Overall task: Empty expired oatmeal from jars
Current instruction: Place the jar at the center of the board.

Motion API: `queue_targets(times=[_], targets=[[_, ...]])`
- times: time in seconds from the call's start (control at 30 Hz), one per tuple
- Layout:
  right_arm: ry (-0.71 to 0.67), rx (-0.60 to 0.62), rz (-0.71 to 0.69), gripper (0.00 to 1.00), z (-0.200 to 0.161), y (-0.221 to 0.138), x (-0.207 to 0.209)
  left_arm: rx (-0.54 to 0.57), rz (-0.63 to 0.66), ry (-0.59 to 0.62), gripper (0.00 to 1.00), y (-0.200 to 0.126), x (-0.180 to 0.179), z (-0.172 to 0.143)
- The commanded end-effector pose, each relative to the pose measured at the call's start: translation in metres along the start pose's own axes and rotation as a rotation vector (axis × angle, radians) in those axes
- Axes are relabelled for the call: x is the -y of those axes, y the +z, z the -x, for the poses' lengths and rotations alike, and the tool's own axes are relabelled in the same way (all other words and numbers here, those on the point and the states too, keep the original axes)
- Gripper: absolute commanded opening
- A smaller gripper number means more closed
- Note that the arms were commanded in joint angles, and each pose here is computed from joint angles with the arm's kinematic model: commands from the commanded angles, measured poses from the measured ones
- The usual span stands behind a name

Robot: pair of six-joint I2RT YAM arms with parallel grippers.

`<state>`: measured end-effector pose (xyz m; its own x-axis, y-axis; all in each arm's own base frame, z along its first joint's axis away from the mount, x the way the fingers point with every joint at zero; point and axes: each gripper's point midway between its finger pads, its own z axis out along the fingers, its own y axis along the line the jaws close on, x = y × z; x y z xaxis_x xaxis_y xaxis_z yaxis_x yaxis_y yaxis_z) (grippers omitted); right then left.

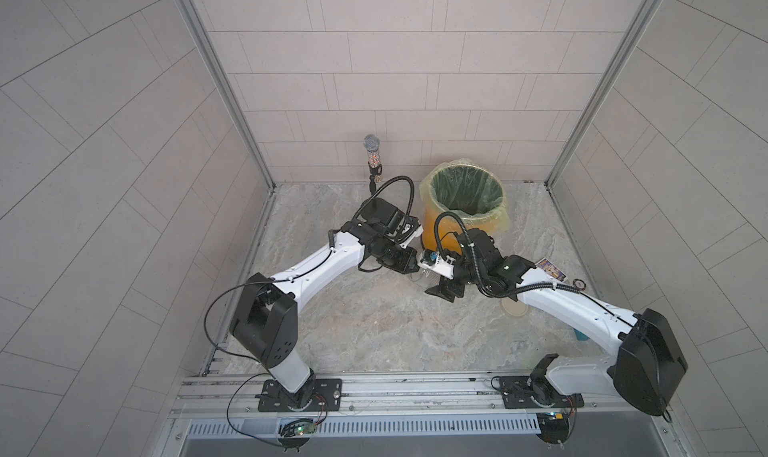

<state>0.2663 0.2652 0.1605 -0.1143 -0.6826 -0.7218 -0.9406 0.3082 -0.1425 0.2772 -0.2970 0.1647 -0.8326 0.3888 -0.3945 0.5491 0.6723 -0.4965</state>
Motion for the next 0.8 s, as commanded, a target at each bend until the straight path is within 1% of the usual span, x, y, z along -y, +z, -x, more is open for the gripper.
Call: queue_targets(times=[0.0,0.1,0.17,0.2,0.23,0.27,0.4,0.5,0.53,0.63,0.77], targets=[[-0.056,0.049,0.041,0.54,0.019,0.009,-0.004,0.065,-0.094,0.031,0.00,-0.011,0.034,0.019],[-0.059,0.051,0.060,0.68,0.020,0.014,-0.006,0.060,-0.096,0.021,0.00,-0.006,0.032,0.019],[-0.061,0.053,0.059,0.76,0.020,0.016,-0.005,0.055,-0.083,0.015,0.00,-0.003,0.028,0.018],[-0.060,0.052,0.055,0.81,0.020,0.018,-0.004,0.054,-0.077,0.013,0.00,-0.002,0.026,0.018],[-0.061,0.053,0.053,0.95,0.020,0.018,-0.004,0.052,-0.072,0.011,0.00,-0.002,0.025,0.017],[-0.063,0.051,0.055,1.00,0.019,0.019,-0.004,0.052,-0.067,0.010,0.00,-0.001,0.024,0.017],[-0.077,0.028,0.037,0.99,0.013,0.019,-0.002,0.027,-0.008,0.004,0.00,-0.004,0.016,0.010],[-0.085,-0.013,0.038,0.99,0.002,0.016,-0.006,0.017,0.043,0.003,0.00,-0.007,0.008,0.007],[-0.119,-0.024,0.034,0.99,-0.001,0.013,-0.007,0.019,0.059,0.000,0.00,-0.008,0.005,0.007],[-0.136,-0.032,0.004,1.00,-0.007,0.003,-0.008,0.014,0.113,-0.010,0.00,-0.008,-0.005,0.006],[-0.142,-0.081,-0.009,0.99,-0.017,-0.013,-0.012,0.001,0.168,-0.030,0.00,-0.007,-0.015,0.009]])
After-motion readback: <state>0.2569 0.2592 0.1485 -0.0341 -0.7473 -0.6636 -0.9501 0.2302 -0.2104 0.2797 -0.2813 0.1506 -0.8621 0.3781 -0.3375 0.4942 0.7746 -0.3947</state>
